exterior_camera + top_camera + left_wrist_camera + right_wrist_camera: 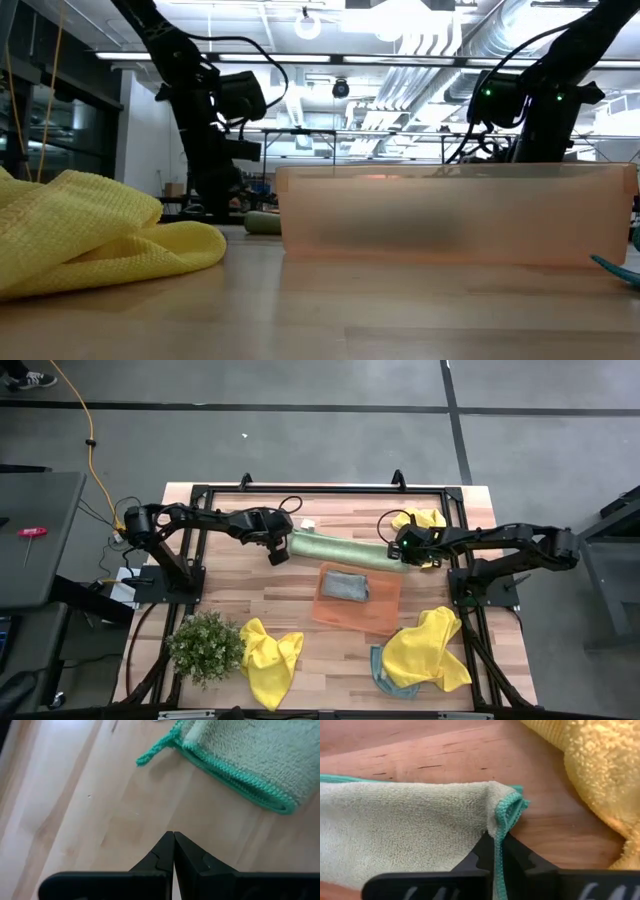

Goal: Fold microfiber towels
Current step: Fold the green microfiber towel

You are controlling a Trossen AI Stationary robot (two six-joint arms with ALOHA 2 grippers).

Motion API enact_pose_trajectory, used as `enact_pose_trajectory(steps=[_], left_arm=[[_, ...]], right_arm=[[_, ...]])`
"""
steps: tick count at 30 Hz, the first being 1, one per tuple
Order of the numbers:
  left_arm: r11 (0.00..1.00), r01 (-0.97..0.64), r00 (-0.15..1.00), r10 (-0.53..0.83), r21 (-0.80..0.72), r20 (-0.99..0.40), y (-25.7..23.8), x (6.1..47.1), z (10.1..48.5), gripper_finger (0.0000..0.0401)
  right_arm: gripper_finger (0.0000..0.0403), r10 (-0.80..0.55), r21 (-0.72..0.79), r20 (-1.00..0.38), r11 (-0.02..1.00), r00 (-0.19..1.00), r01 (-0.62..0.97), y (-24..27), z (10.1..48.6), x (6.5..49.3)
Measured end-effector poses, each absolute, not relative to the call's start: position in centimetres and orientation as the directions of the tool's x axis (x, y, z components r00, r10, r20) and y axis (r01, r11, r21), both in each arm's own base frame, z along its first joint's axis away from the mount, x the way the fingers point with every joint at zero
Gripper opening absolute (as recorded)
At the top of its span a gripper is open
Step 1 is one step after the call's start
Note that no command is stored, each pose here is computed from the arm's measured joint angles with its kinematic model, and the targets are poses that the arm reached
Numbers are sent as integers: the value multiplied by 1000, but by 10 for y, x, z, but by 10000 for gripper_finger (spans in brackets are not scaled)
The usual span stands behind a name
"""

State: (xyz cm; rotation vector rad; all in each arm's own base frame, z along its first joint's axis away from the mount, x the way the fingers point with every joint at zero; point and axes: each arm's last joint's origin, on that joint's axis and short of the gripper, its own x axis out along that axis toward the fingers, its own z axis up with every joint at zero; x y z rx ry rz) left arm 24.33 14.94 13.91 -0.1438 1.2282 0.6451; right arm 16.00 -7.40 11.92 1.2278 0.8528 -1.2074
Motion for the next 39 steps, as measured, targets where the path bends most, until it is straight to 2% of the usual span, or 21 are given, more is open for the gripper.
enact_pose_trajectory(steps=[9, 16, 23, 30, 39], left_arm=[[788, -573, 289, 453, 227, -843, 160, 223, 183, 0], [735, -629, 359, 564, 254, -744, 167, 198, 225, 0], [666, -715, 357, 611, 214, -706, 172, 183, 238, 0], [693, -692, 376, 586, 203, -718, 172, 184, 237, 0], [696, -683, 327, 563, 223, -759, 178, 189, 221, 0]], right_arm=[[1, -232, 167, -958, 35, 170, 985, -74, 121, 156], [0, -257, -63, -966, 136, -27, 989, -73, 140, 146], [0, -271, -90, -962, 251, -19, 964, -78, 166, 157], [0, -292, -151, -955, 348, -46, 925, -82, 196, 164], [0, -347, -85, -936, 396, 63, 914, -90, 234, 181]])
